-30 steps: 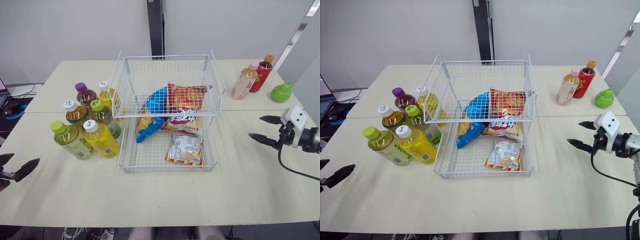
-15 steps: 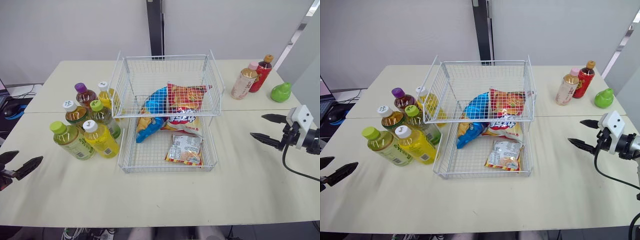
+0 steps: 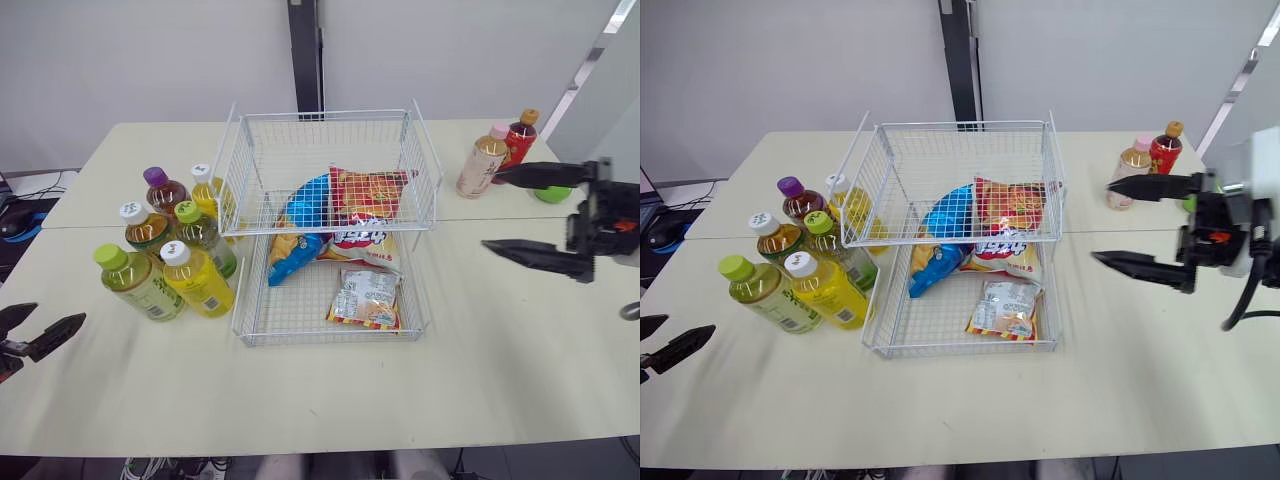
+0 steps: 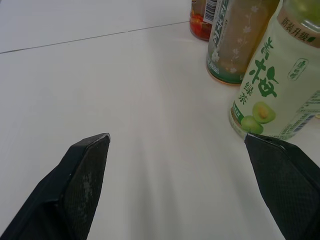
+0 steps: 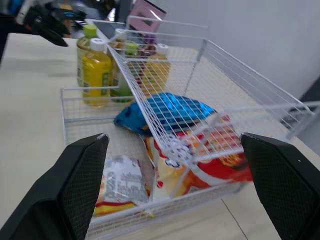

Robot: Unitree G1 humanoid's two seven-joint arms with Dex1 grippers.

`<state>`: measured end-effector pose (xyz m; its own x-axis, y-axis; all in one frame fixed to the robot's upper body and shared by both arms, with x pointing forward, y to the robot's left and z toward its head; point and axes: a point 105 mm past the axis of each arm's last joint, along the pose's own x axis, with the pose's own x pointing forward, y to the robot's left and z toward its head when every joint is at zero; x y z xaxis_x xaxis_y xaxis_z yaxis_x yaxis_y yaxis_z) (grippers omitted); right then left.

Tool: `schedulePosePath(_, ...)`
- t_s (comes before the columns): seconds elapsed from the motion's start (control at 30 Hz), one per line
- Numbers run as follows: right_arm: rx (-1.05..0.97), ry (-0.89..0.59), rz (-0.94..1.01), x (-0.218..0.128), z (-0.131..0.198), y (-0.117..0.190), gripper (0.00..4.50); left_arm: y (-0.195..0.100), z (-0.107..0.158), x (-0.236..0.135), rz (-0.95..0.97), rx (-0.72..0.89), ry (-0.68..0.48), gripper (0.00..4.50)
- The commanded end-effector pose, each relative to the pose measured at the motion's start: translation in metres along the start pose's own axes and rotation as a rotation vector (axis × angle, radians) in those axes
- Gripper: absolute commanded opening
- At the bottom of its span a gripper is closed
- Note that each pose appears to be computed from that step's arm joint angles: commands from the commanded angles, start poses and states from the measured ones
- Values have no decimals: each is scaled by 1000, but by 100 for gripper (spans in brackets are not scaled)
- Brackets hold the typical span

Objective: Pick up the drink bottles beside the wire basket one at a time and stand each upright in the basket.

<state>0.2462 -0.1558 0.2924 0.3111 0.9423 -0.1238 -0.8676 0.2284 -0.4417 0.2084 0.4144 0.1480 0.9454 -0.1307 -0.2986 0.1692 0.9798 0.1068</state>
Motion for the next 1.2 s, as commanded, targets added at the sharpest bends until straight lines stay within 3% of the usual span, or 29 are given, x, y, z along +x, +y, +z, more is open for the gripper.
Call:
schedulePosePath(0.03,-32,-52,106,22,9,7,450,-4,15,-12,13,12,-52,446)
schedulePosePath(0.2,-33,-141,225,44,19,10,450,-13,23,-32,36,-6,-83,446)
schedulePosePath(0.4,-24,-167,259,55,16,8,450,-43,51,-41,-53,-92,-143,446)
schedulePosePath(0.77,-23,-158,261,54,12,11,450,-56,95,-10,-27,-20,-297,446)
schedulePosePath(1.2,-21,-160,251,50,11,11,450,-61,92,24,16,13,-297,446)
